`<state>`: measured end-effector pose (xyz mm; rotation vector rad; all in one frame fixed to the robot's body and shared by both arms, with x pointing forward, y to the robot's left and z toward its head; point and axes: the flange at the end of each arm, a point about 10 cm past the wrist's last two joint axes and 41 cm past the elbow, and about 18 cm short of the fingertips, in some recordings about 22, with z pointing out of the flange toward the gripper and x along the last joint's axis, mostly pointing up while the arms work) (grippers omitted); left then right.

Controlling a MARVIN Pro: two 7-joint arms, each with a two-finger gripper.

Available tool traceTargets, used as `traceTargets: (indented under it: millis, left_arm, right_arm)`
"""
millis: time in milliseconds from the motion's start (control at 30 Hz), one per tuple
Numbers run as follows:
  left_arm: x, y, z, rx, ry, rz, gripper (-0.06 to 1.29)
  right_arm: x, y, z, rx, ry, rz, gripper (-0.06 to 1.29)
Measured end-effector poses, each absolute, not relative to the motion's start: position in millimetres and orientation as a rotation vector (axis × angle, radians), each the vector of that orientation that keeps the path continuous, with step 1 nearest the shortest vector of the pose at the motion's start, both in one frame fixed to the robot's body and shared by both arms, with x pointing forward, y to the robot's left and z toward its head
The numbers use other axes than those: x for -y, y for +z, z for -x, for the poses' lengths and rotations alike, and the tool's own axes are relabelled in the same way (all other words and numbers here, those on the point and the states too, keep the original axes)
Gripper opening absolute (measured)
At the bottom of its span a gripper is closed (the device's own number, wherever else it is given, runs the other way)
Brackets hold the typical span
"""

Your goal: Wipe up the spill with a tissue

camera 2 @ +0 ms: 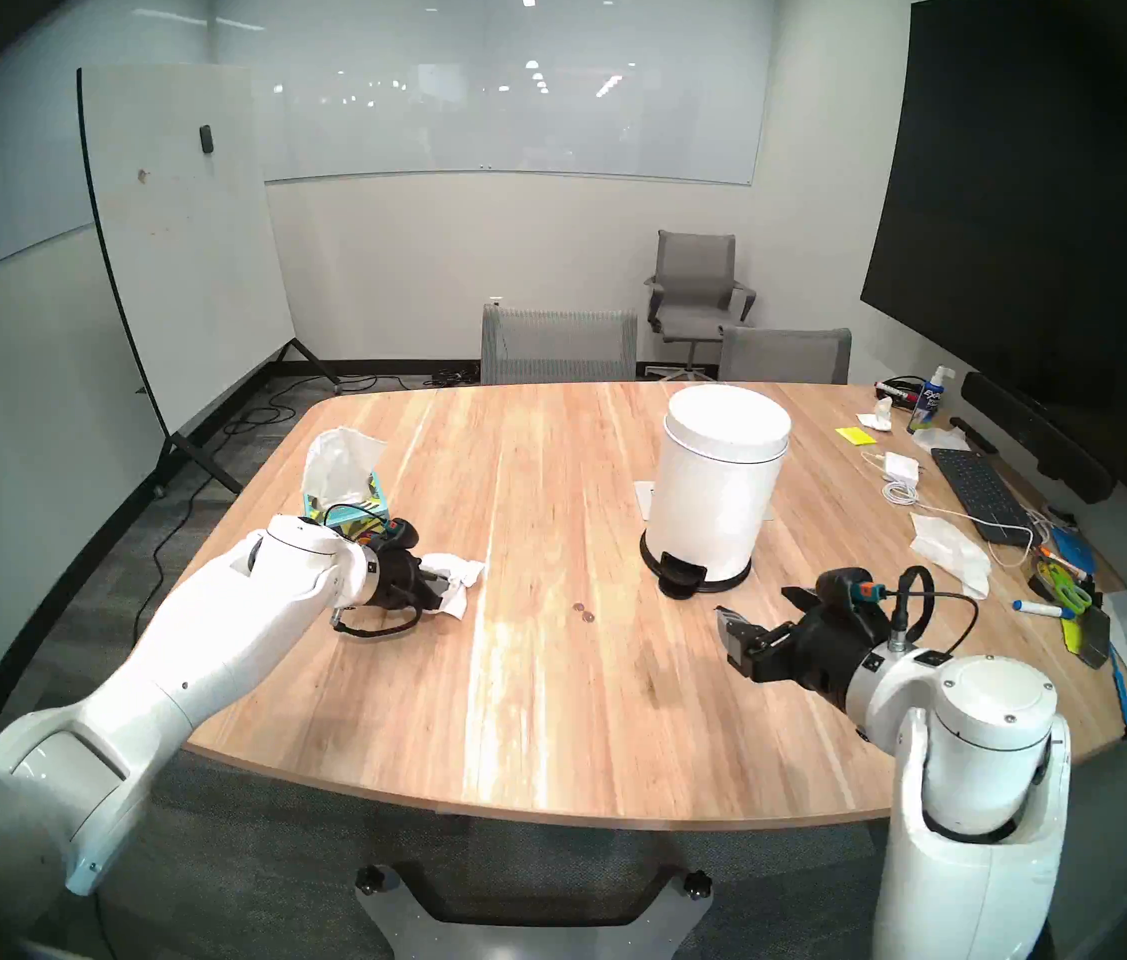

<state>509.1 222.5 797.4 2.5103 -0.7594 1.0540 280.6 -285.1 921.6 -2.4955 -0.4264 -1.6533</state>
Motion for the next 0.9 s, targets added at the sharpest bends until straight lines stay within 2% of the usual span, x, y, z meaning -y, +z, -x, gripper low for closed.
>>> traceTargets:
  millis: [267, 900]
  left_arm:
    - [-235.4, 799.1, -500.4, 0.795, 1.043, -2.498, -0.02]
    - [-229.5, 799.4, -428.8, 0.919, 0.905, -2.386, -0.02]
  right_arm:
    - [285.1, 921.6, -280.6, 0.426, -1.653, 2.496, 1.23]
    - [285.1, 921.6, -280.6, 0.426, -1.653, 2.496, 1.23]
